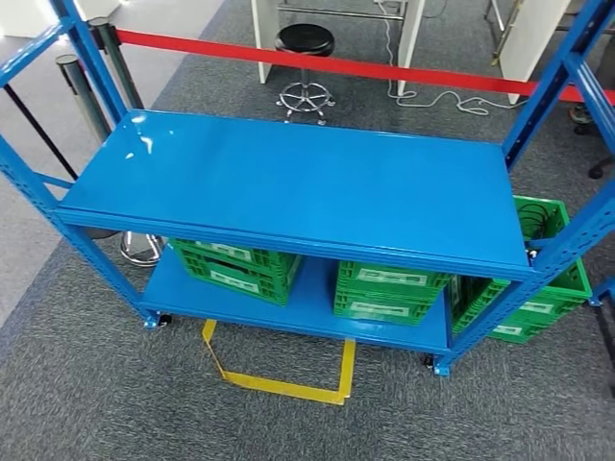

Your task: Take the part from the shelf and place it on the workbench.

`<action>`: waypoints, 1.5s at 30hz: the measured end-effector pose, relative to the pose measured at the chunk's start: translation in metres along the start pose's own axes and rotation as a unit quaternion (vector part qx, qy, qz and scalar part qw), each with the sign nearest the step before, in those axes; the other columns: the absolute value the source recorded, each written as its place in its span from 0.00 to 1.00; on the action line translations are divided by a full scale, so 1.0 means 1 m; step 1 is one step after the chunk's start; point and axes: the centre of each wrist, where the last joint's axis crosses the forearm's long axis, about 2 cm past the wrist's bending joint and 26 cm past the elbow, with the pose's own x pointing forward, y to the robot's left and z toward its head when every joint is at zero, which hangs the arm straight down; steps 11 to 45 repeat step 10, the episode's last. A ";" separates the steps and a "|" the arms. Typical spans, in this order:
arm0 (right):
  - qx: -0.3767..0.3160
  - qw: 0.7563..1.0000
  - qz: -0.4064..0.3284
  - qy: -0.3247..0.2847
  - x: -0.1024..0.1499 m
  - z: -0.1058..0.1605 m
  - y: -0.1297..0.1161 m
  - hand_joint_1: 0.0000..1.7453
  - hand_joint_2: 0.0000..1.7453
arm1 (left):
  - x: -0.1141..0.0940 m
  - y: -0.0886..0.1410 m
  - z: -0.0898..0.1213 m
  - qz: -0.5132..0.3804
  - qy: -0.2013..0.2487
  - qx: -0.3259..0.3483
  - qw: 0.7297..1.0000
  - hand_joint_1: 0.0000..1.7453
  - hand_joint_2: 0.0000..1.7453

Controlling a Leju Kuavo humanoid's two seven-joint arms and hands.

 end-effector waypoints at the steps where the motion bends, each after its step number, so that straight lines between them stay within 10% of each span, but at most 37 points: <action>1: 0.000 1.000 0.001 0.005 -0.004 0.001 0.000 0.00 1.00 | 0.004 0.000 -0.001 0.000 -0.005 0.000 1.000 0.00 0.00; 3: 0.001 1.000 0.002 0.011 -0.009 0.002 0.000 0.00 1.00 | 0.010 0.000 -0.001 -0.001 -0.012 0.000 1.000 0.00 0.00; 7: 0.001 1.000 0.002 0.016 -0.011 0.002 0.000 0.00 0.00 | 0.014 0.000 -0.002 -0.002 -0.019 0.000 1.000 0.00 0.00; 45: 0.001 1.000 0.002 0.018 -0.013 0.002 0.000 0.00 0.00 | 0.016 0.001 -0.002 -0.003 -0.021 0.001 1.000 0.00 0.00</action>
